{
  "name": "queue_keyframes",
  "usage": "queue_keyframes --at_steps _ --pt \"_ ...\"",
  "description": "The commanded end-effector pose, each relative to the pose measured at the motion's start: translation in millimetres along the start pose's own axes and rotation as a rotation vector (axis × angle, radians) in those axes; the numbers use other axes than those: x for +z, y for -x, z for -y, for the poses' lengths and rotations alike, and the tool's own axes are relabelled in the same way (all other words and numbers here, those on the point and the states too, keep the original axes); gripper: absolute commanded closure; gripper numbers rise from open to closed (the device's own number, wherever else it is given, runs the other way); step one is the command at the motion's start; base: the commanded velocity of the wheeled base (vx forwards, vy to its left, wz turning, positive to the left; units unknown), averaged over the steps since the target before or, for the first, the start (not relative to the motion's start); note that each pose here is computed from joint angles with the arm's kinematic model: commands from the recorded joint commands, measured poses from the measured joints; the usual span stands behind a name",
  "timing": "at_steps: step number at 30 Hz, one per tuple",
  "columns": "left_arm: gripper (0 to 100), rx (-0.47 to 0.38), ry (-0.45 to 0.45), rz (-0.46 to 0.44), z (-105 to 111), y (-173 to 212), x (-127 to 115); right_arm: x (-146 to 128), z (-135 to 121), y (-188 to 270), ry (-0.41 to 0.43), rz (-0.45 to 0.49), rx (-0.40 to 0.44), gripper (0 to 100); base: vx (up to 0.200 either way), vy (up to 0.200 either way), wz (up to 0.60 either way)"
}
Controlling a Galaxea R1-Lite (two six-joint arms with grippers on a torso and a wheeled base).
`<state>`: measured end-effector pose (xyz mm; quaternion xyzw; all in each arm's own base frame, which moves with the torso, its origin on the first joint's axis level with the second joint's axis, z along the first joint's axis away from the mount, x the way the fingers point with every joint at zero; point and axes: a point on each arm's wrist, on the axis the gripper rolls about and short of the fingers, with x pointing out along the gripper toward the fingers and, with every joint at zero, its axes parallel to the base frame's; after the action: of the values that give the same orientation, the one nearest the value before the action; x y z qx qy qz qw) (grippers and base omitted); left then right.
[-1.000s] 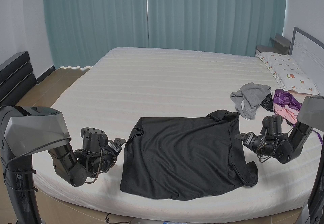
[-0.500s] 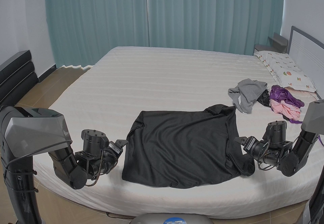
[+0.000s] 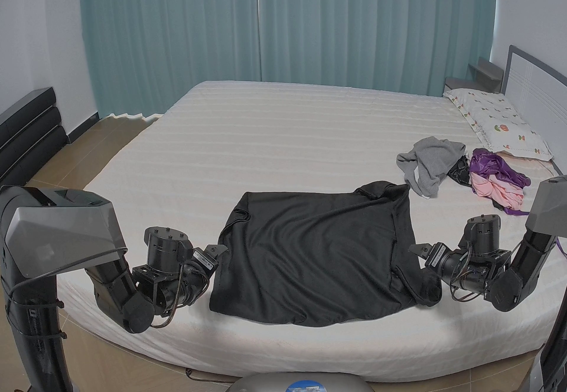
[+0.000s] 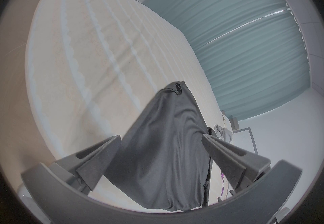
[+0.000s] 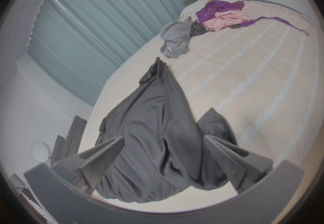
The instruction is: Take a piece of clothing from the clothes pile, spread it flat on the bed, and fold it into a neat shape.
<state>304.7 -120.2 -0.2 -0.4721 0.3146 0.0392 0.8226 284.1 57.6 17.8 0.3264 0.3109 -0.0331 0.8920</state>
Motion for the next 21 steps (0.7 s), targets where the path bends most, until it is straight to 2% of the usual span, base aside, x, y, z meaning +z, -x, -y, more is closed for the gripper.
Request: queue_keyframes --at_steps 1,5,17,21 --pt "0 -0.004 -0.005 -0.006 1.2 1.1 -2.4 -1.4 1.0 -0.2 0.001 -0.006 -0.004 0 0.000 -0.200 0.00" --pt "0 -0.006 -0.007 -0.003 2.2 3.1 -2.3 -2.4 0.0 -0.2 0.004 -0.008 -0.002 0 0.000 -0.200 0.00" --pt "0 -0.010 -0.020 0.001 0.9 7.1 -4.3 -9.3 0.0 -0.4 0.014 -0.033 -0.007 0 0.000 0.000 0.00" --pt "0 -0.012 -0.020 0.000 1.3 8.2 -4.1 -14.6 -0.7 0.6 0.025 -0.050 -0.006 0 -0.200 0.000 0.00"
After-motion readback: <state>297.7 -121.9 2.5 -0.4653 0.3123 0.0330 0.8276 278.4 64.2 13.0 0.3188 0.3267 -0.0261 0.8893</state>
